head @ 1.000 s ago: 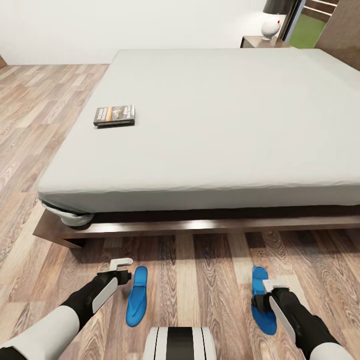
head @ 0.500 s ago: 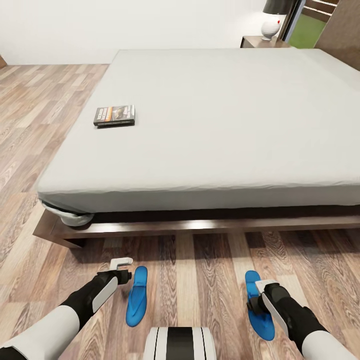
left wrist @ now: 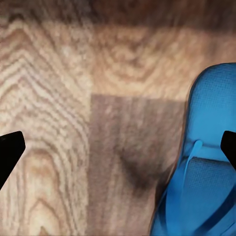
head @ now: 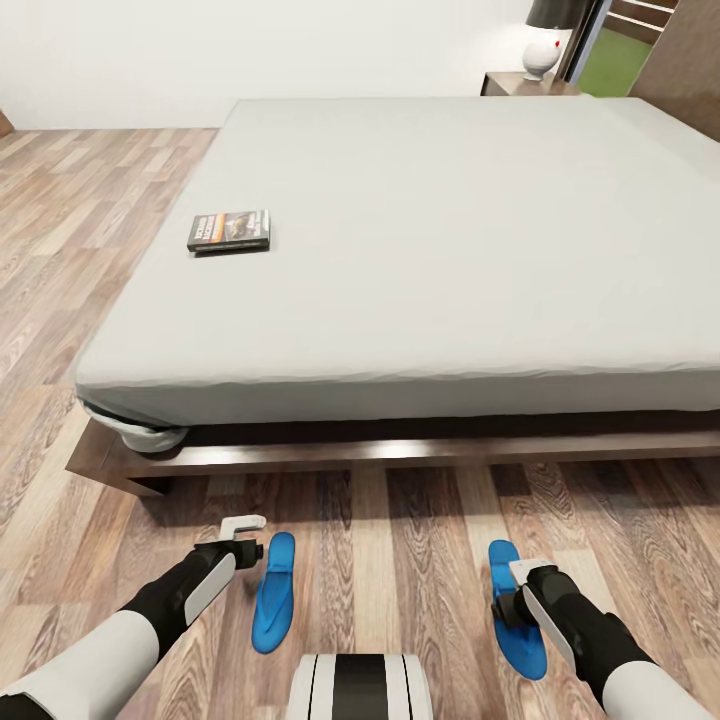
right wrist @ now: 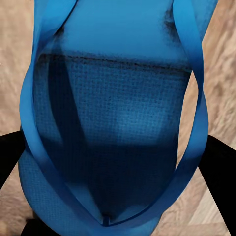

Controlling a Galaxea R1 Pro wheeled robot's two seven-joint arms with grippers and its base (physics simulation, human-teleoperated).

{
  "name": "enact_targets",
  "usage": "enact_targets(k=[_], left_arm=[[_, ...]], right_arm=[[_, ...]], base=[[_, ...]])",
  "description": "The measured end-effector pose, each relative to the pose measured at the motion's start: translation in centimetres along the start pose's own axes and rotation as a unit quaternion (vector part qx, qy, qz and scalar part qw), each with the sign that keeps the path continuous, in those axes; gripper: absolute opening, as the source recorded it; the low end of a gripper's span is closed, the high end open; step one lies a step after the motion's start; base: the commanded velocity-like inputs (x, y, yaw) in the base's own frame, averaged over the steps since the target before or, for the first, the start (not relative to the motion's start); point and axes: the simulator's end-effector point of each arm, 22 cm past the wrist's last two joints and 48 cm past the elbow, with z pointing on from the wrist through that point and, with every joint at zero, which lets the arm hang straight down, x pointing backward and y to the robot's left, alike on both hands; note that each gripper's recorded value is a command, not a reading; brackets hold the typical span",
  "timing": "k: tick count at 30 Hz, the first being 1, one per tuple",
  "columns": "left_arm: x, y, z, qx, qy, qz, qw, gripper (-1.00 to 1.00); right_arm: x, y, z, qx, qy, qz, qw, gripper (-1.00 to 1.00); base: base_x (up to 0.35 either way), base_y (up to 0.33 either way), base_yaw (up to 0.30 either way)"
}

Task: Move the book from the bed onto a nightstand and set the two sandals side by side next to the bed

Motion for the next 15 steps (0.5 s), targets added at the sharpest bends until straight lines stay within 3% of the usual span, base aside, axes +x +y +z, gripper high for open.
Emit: enact_targets(k=[6, 15], left_arm=[[0.03, -0.05, 0.0, 0.0, 0.0, 0.0, 1.0, 1.0], [0.01, -0.08, -0.01, 0.0, 0.0, 0.0, 1.0, 1.0]], right_arm=[[-0.02, 0.05, 0.0, -0.001, 0.0, 0.001, 1.0, -1.0], [-0.02, 0.06, 0.0, -0.001, 0.0, 0.001, 1.0, -1.0]], base=[[0.0, 0.199, 0.0], [0.0, 0.098, 0.0]])
